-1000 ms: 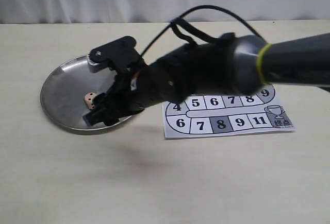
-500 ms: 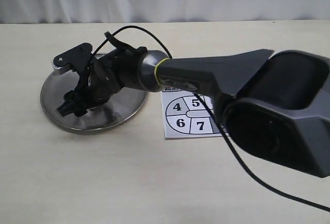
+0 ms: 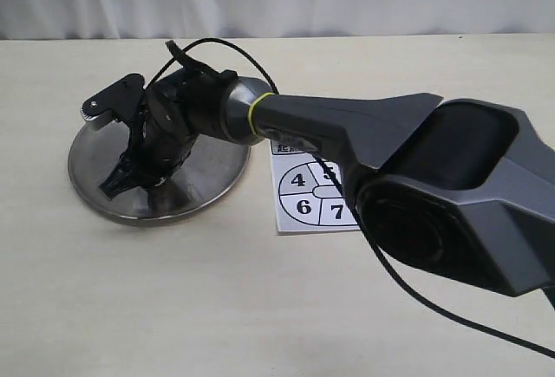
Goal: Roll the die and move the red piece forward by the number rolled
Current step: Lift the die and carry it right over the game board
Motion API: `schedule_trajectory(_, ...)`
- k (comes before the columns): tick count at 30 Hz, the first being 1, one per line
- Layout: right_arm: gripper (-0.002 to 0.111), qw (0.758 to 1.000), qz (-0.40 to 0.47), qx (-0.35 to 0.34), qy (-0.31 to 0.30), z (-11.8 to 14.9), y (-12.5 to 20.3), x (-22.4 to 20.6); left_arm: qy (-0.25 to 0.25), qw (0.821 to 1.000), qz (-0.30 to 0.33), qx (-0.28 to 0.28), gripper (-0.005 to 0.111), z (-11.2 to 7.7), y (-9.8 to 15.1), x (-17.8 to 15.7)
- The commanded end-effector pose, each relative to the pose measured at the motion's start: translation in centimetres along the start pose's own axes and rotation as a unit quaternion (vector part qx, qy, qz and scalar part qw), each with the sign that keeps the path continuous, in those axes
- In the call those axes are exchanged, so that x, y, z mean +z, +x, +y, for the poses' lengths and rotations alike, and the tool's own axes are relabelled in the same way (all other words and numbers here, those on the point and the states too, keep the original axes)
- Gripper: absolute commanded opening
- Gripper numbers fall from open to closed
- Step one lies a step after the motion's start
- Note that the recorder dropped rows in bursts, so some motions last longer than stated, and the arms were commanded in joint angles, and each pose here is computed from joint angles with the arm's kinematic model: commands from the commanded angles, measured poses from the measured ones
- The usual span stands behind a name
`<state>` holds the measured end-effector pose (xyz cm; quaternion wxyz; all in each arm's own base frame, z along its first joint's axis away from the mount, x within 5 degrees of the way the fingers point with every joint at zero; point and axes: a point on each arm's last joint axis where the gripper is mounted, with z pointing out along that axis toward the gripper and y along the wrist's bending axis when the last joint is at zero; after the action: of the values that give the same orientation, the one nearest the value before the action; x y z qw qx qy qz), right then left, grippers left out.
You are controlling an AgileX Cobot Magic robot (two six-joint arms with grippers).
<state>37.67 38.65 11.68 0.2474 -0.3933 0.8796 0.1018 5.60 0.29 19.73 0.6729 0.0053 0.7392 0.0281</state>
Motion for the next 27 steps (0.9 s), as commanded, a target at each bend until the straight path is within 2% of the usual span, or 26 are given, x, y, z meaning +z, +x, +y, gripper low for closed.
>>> schedule_trajectory(1,0.004,1.000,-0.007,0.021,0.006,-1.4,-2.2,-4.1,0.005,1.000,-0.005,-0.001,0.000,-0.1,0.0,0.0)
schedule_trajectory(5,0.004,0.998,-0.015,0.047,0.025,-3.7,-3.6,-9.6,0.005,1.000,-0.005,-0.001,0.000,-0.1,0.0,0.0)
schedule_trajectory(8,0.004,0.997,-0.020,0.051,0.063,-6.4,-4.1,-14.7,0.005,1.000,-0.005,-0.001,0.000,-0.1,0.0,0.0)
schedule_trajectory(13,0.004,0.989,0.001,0.106,0.106,-11.5,-2.8,-20.5,0.005,1.000,-0.005,-0.001,0.000,-0.1,0.0,0.0)
schedule_trajectory(14,0.004,0.983,0.015,0.140,0.118,-13.7,-1.5,-21.6,0.005,1.000,-0.005,-0.001,0.000,-0.1,0.0,0.0)
schedule_trajectory(15,0.004,0.981,0.020,0.152,0.121,-14.5,-0.9,-21.9,0.005,1.000,-0.005,-0.001,0.000,-0.1,0.0,0.0)
schedule_trajectory(18,0.004,0.968,0.062,0.204,0.134,-18.9,3.7,-19.5,0.005,1.000,-0.005,-0.001,0.000,-0.1,0.0,0.0)
schedule_trajectory(20,0.004,0.963,0.086,0.216,0.134,-19.8,6.0,-17.6,0.005,1.000,-0.005,-0.001,0.000,-0.1,0.0,0.0)
schedule_trajectory(26,0.005,0.955,0.166,0.214,0.118,-19.1,10.5,-12.7,0.005,1.000,-0.005,-0.001,0.000,-0.1,0.0,0.0)
schedule_trajectory(27,0.010,0.954,0.177,0.211,0.119,-19.1,10.9,-11.9,0.005,1.000,-0.005,-0.001,0.000,-0.1,0.0,0.0)
